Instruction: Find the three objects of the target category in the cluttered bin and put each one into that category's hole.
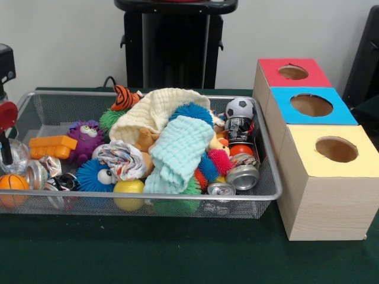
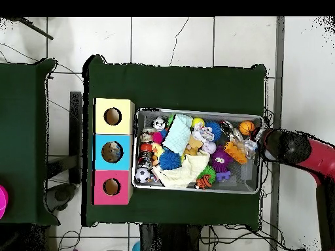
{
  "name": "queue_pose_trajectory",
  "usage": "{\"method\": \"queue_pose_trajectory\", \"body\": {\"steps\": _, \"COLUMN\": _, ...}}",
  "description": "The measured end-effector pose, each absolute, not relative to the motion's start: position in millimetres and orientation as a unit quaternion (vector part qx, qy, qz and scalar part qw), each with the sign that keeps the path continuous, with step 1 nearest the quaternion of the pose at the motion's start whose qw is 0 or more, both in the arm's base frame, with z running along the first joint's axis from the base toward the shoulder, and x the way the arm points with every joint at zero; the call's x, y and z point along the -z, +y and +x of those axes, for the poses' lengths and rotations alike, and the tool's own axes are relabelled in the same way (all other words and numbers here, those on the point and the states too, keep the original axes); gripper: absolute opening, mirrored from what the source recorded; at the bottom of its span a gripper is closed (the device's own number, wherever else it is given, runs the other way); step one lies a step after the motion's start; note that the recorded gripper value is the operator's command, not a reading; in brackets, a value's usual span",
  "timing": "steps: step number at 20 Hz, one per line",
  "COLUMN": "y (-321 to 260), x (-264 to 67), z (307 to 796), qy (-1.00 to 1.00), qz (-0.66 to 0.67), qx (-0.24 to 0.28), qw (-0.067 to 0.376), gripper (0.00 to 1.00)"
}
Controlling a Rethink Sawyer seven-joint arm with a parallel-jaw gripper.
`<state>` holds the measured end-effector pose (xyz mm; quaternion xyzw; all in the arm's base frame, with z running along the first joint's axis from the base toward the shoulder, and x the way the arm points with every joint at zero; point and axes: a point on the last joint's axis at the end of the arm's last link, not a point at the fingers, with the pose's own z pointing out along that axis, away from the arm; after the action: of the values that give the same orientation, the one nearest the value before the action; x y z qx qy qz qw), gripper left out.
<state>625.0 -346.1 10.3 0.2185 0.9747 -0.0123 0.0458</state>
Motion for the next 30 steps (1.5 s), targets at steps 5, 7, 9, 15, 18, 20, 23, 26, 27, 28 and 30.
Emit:
{"method": "queue_pose_trajectory", "body": {"steps": 5, "y": -345.6, "x": -10.4, "z": 624.4, "qy": 0.973, "qz": 0.227, "qx": 0.011, "qw": 0.049, "gripper": 1.0}}
{"method": "queue_pose_trajectory", "body": {"steps": 7, "y": -345.5, "x": -10.4, "z": 623.9, "qy": 0.972, "qz": 0.231, "qx": 0.011, "qw": 0.051, "gripper": 1.0}}
{"method": "queue_pose_trajectory", "body": {"steps": 9, "y": -344.9, "x": -10.4, "z": 623.2, "qy": 0.97, "qz": 0.235, "qx": 0.01, "qw": 0.055, "gripper": 1.0}}
{"method": "queue_pose_trajectory", "body": {"steps": 15, "y": -338.4, "x": -9.5, "z": 620.9, "qy": 0.968, "qz": 0.242, "qx": 0.009, "qw": 0.067, "gripper": 1.0}}
{"method": "queue_pose_trajectory", "body": {"steps": 18, "y": -318.1, "x": -3.5, "z": 618.3, "qy": 0.968, "qz": 0.241, "qx": -0.003, "qw": 0.062, "gripper": 1.0}}
{"method": "queue_pose_trajectory", "body": {"steps": 20, "y": -304.3, "x": 0.1, "z": 616.2, "qy": 0.97, "qz": 0.238, "qx": -0.01, "qw": 0.055, "gripper": 1.0}}
{"method": "queue_pose_trajectory", "body": {"steps": 23, "y": -265.9, "x": 8.8, "z": 609.0, "qy": 0.973, "qz": 0.227, "qx": -0.029, "qw": 0.032, "gripper": 1.0}}
{"method": "queue_pose_trajectory", "body": {"steps": 26, "y": -239.5, "x": 13.7, "z": 601.7, "qy": 0.975, "qz": 0.219, "qx": -0.04, "qw": 0.014, "gripper": 1.0}}
{"method": "queue_pose_trajectory", "body": {"steps": 27, "y": -231.9, "x": 15.2, "z": 598.7, "qy": 0.975, "qz": 0.217, "qx": -0.043, "qw": 0.008, "gripper": 1.0}}
{"method": "queue_pose_trajectory", "body": {"steps": 28, "y": -224.4, "x": 16.7, "z": 595.7, "qy": 0.976, "qz": 0.214, "qx": -0.046, "qw": 0.002, "gripper": 1.0}}
{"method": "queue_pose_trajectory", "body": {"steps": 30, "y": -204.9, "x": 18.8, "z": 588.5, "qy": 0.976, "qz": 0.212, "qx": -0.056, "qw": -0.011, "gripper": 1.0}}
